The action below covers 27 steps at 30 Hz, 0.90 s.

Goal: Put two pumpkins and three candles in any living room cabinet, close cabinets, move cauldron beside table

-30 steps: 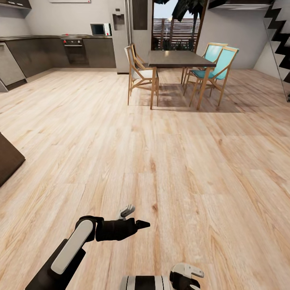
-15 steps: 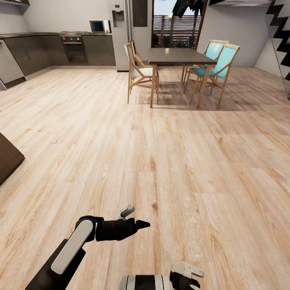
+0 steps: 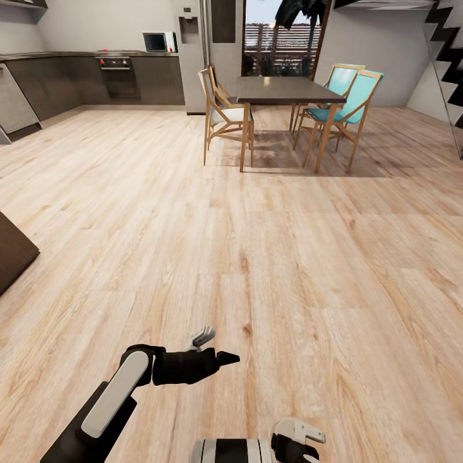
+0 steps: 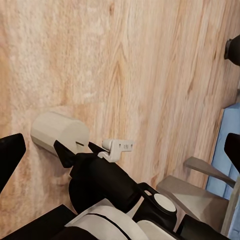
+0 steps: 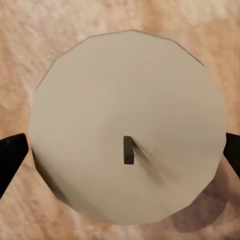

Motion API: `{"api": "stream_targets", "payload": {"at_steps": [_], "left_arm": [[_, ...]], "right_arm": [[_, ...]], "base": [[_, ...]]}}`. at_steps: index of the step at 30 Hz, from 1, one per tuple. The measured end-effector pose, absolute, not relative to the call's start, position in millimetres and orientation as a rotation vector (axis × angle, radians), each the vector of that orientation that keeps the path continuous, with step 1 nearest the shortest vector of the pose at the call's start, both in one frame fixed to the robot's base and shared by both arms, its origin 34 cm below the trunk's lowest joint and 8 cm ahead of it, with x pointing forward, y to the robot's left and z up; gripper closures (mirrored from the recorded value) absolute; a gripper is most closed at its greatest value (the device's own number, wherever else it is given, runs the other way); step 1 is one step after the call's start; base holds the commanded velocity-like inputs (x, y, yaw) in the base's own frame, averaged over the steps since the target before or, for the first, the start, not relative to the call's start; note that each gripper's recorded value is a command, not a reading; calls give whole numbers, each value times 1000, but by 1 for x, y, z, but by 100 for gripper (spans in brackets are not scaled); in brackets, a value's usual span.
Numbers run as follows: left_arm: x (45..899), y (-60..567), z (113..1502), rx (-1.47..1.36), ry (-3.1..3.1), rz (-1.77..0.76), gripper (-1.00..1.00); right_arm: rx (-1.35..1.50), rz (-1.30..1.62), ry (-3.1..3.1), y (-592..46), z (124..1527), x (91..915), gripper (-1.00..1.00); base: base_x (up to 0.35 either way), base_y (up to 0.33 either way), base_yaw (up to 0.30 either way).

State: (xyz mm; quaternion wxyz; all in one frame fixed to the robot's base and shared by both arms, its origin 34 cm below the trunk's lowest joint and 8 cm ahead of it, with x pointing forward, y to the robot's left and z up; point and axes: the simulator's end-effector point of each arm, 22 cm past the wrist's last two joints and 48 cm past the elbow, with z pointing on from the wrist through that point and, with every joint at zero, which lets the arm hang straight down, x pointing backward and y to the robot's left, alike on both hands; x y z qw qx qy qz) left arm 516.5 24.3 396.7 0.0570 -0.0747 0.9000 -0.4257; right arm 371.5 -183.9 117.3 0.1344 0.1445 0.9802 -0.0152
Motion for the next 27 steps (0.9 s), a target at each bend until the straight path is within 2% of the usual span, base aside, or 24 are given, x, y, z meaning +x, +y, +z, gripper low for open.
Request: {"api": "stream_targets", "payload": {"at_steps": [27], "left_arm": [[518, 24, 402, -218, 2719, -1288, -100]], "right_arm": [[419, -42, 2829, -184, 121, 376, 100]], "base": [[0, 0, 0]]}}
